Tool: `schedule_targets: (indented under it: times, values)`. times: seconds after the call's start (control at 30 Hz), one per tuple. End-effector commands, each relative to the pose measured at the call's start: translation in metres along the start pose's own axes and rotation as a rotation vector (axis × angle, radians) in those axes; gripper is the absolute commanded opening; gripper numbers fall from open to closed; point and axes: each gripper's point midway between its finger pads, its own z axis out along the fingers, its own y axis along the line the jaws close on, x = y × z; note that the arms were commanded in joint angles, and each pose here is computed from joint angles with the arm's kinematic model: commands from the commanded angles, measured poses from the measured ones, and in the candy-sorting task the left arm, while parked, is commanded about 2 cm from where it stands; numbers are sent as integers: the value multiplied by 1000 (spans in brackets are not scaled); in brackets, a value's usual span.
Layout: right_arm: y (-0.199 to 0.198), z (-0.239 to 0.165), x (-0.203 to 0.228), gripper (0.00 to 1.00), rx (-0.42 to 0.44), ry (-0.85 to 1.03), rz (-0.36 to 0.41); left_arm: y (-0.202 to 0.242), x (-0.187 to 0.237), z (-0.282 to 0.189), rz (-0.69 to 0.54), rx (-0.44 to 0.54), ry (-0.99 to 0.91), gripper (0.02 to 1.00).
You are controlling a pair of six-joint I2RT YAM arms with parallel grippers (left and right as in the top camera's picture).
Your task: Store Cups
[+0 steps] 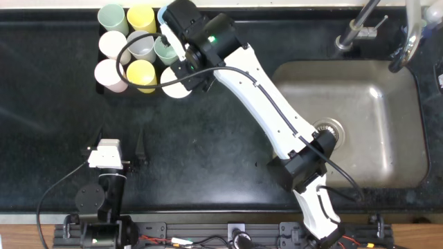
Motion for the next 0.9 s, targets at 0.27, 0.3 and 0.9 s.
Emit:
schedule_targets:
  times: [0.27,0.3,0.9]
  values:
    - [-15,25,-19,45,31,-35,0,0,-2,-1,11,2,-6,1000]
    - [-15,28,-20,42,32,-36,-5,0,-2,-1,11,3,-6,1000]
    - [-9,49,-33,45,-11,-67,-30,0,-2,-1,11,2,-6,998]
